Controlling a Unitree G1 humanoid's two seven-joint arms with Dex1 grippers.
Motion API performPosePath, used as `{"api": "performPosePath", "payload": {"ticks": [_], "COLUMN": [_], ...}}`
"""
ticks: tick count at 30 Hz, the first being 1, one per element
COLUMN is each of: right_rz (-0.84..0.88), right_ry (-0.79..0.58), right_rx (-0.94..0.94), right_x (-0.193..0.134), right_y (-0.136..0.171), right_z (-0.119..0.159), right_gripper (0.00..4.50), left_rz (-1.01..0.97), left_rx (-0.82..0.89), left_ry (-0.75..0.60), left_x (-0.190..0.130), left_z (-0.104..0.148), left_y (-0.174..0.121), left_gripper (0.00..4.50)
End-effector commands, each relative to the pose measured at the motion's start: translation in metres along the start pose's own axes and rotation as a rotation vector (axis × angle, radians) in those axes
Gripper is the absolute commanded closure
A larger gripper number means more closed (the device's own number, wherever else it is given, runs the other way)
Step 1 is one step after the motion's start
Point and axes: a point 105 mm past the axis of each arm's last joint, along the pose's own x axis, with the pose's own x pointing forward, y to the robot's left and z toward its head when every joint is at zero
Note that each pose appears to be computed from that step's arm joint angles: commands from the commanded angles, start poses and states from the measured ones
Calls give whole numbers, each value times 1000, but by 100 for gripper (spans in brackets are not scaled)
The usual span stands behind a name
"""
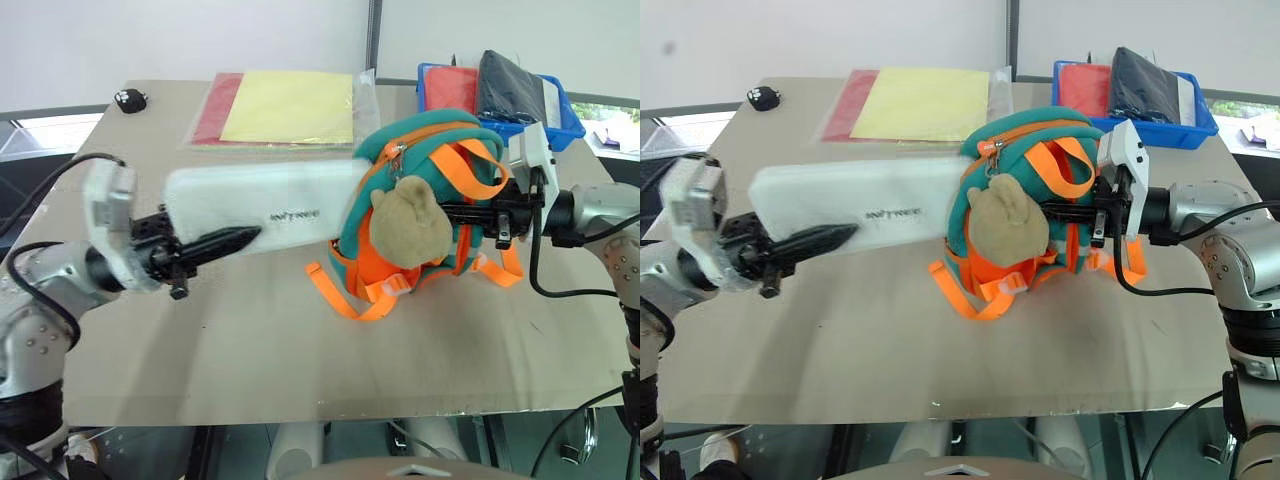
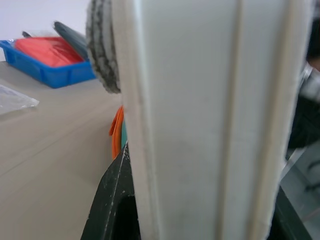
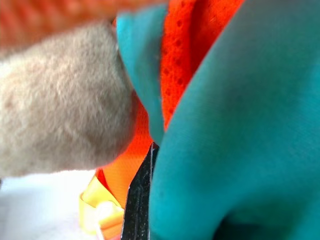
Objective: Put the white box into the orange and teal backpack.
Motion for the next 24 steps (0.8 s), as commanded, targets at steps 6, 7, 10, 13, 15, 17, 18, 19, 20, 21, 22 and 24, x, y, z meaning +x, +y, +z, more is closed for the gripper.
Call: {"api": "performPosePath", "payload": {"ticks": [6,7,10,13,15,17,18,19,20,21,22,24], "right_rz": [34,39,49,15,-82,-160,-178,-195,-227,-249,-263,-287], "right_ry": [-145,-147,-154,-134,-107,-87,-79,-71,-60,-52,-48,-55], "right_rx": [-74,-79,-79,-71,-66,-76,-81,-84,-88,-91,-94,-100], "right_x": [7,9,17,20,19,17,16,15,14,14,14,16], "right_y": [18,20,27,26,14,2,-1,-4,-9,-13,-15,-19], "right_z": [35,35,33,25,15,9,6,4,1,-1,-2,-2], "right_gripper": [446,446,446,446,450,450,450,450,450,450,450,450], "left_rz": [-55,-43,-28,-60,-65,-23,-14,-10,-5,-7,-10,-18], "left_rx": [220,218,280,314,281,242,206,158,57,-8,-49,-220], "left_ry": [117,129,181,250,215,171,144,113,83,62,51,15], "left_x": [88,101,143,161,156,142,132,122,103,90,82,56], "left_z": [12,13,12,0,6,15,19,24,29,32,35,40], "left_y": [-9,-5,6,12,16,24,27,28,31,32,31,30], "left_gripper": [340,340,340,340,237,158,115,64,19,8,8,8]}}
